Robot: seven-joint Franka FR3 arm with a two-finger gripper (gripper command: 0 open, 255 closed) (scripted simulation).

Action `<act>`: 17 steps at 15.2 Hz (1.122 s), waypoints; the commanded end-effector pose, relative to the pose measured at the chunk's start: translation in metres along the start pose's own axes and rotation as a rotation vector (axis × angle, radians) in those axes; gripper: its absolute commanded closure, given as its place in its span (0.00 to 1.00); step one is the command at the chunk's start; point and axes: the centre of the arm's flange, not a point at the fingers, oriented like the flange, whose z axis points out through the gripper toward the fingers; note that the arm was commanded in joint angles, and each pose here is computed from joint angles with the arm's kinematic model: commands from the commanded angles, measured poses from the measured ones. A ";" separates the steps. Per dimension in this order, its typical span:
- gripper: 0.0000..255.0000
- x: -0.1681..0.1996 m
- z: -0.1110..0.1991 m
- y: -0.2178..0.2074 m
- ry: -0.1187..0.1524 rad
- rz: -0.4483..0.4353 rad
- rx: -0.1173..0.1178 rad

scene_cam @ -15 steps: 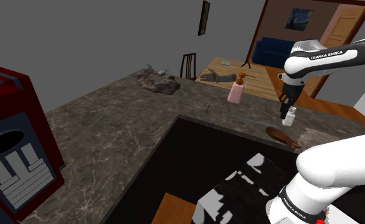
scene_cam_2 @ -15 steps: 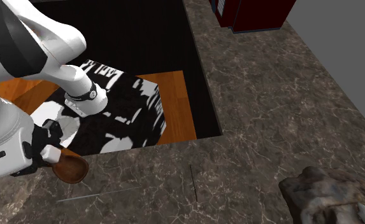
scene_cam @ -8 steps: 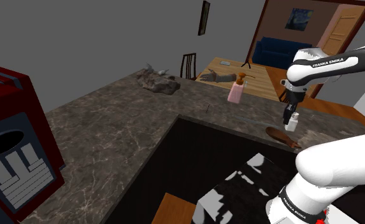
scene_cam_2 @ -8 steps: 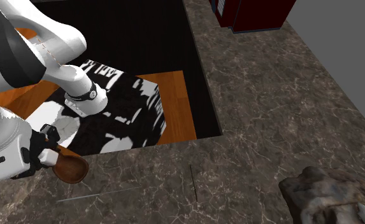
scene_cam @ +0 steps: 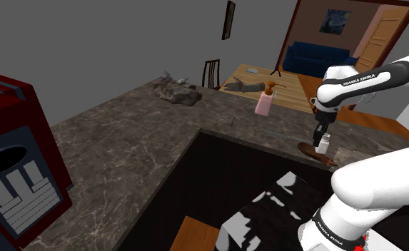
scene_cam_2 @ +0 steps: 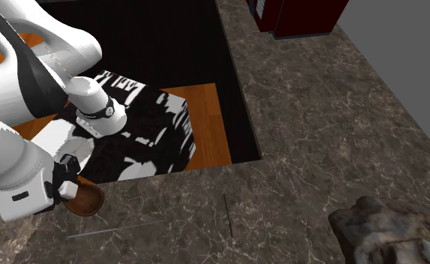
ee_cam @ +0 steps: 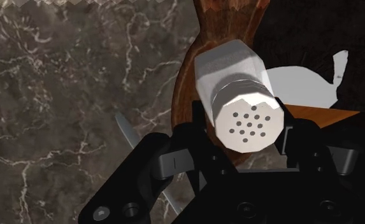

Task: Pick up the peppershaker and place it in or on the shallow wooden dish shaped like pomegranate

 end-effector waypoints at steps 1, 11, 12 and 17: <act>1.00 0.000 0.006 -0.002 0.001 0.000 0.000; 0.00 0.000 0.006 -0.002 0.001 0.000 0.000; 0.00 0.000 0.006 -0.002 0.001 0.000 0.000; 0.00 0.000 -0.044 -0.002 0.001 0.000 0.000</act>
